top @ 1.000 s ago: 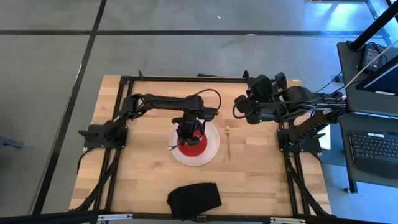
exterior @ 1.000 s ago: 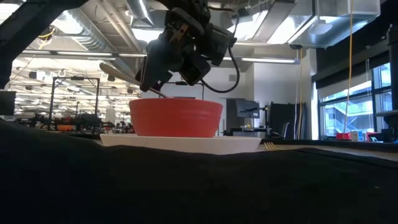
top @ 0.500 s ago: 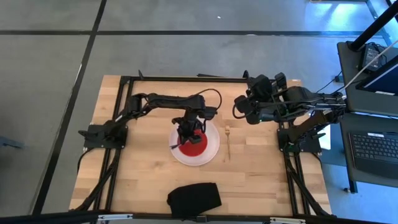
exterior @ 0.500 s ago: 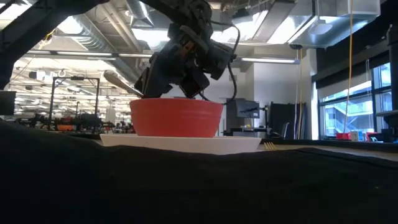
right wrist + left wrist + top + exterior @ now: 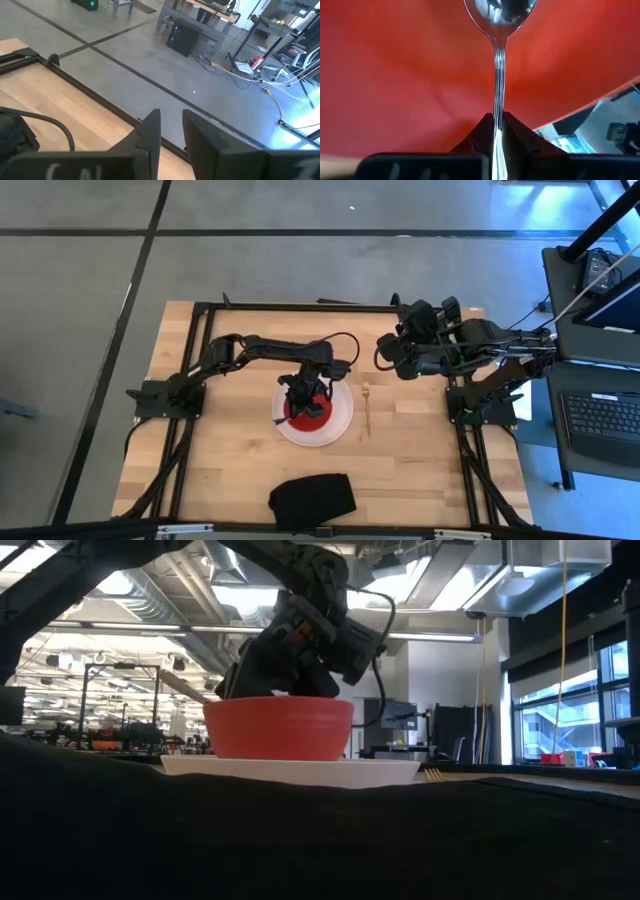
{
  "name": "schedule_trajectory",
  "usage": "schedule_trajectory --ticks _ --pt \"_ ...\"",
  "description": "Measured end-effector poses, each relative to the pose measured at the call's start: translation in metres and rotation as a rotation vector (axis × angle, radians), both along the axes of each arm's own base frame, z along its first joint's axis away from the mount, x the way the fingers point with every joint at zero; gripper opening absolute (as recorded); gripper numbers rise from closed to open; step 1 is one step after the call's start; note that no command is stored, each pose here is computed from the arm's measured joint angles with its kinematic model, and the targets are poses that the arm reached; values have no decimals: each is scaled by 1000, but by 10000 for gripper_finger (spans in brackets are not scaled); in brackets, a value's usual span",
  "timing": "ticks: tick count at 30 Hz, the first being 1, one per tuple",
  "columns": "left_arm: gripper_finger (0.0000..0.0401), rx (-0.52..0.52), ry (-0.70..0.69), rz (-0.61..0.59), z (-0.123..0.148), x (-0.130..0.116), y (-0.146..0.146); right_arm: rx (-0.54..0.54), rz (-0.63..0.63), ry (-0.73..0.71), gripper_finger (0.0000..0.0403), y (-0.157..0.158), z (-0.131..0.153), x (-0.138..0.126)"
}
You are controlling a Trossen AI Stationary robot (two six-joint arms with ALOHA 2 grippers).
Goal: Set table place
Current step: Put the silver spoon on the red bowl, then return to Home Position
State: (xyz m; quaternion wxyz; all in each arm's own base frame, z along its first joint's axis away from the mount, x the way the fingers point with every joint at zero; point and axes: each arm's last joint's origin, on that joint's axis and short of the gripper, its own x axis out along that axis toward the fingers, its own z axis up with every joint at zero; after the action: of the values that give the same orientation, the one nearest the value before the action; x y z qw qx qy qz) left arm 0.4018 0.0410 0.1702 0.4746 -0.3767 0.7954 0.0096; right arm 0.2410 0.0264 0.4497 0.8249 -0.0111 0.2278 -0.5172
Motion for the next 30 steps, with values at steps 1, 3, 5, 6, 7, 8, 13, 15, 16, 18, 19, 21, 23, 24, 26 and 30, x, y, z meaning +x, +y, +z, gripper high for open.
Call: schedule_trajectory --ticks 1,3,5,6,7,8,13,15,16,18,19,21,23,24,26,30 --pt "19 -7 8 -5 -1 -1 0 0 0 0 85 0 0 0" --pt "25 -1 -1 -13 -2 0 0 0 0 0 85 0 0 0" --pt "35 -3 -7 -19 -4 1 0 0 0 0 85 0 0 0" --pt "40 -4 -14 -27 -4 1 0 0 0 0 85 0 0 0" --pt "45 4 -28 -38 -5 2 1 1 0 0 85 0 0 0" --pt "50 5 -34 -43 -5 2 1 2 1 1 85 0 0 0" --pt "78 33 -36 -76 -6 1 4 5 2 1 85 0 0 0" --pt "90 35 -35 -74 -4 0 5 6 3 1 85 0 0 0" --pt "97 37 -40 -73 -3 1 6 7 3 2 85 0 0 0" --pt "108 44 -56 -80 3 3 7 7 3 2 85 0 0 0" --pt "113 54 -74 -84 8 6 7 7 3 2 85 0 0 0" --pt "122 71 -119 -87 18 11 8 7 4 1 85 0 0 0" --pt "128 86 -177 -89 31 17 8 8 3 -1 85 0 0 -1" --pt "131 92 -206 -87 38 20 8 8 3 -2 85 0 1 -1" --pt "134 107 -260 -78 52 25 8 8 6 -1 85 0 1 -2" --pt "138 147 -407 -68 93 30 10 11 10 -15 85 -1 6 -10"
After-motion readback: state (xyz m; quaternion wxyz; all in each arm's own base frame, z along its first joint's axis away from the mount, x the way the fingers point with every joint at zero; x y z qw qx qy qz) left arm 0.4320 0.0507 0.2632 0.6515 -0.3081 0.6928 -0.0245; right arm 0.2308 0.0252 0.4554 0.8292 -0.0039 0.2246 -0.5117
